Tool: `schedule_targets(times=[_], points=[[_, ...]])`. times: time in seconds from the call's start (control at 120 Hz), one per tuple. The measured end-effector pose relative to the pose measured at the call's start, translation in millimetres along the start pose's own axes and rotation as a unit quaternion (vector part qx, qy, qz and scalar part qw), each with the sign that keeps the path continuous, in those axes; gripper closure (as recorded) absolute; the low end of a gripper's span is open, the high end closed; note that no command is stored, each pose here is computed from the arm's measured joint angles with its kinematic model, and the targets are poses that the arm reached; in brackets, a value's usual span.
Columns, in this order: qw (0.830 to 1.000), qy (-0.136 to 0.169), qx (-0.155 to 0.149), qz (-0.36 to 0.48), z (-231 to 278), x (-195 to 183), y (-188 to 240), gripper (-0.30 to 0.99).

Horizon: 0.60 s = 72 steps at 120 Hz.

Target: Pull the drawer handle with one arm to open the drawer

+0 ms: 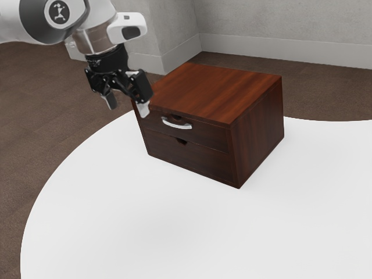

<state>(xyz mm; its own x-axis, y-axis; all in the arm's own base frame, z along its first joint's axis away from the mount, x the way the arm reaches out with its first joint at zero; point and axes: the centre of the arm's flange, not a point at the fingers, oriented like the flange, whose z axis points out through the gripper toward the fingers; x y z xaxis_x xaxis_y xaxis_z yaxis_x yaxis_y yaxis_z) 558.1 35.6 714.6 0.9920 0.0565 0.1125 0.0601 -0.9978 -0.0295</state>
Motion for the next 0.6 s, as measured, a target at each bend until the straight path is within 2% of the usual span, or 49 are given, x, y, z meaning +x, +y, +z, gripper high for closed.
schedule_targets(times=[0.092, 0.2, 0.233, 0.25, 0.292, 0.342, 0.475, 0.6], points=[[1.0, -0.011, 0.005, -0.02, 0, -3, -22, 0.0], [1.0, -0.02, 0.005, -0.02, 1, -5, -21, 0.0], [1.0, -0.01, 0.006, -0.022, -15, -11, -17, 0.0], [0.999, 0.014, 0.008, -0.029, -46, -23, -14, 0.0], [0.998, 0.038, 0.007, -0.045, -80, -39, -9, 0.0], [0.996, 0.052, 0.0, -0.076, -103, -53, -1, 0.0], [0.981, 0.049, -0.023, -0.187, -108, -56, 23, 0.0], [0.961, 0.04, -0.034, -0.272, -91, -39, 45, 0.0]])
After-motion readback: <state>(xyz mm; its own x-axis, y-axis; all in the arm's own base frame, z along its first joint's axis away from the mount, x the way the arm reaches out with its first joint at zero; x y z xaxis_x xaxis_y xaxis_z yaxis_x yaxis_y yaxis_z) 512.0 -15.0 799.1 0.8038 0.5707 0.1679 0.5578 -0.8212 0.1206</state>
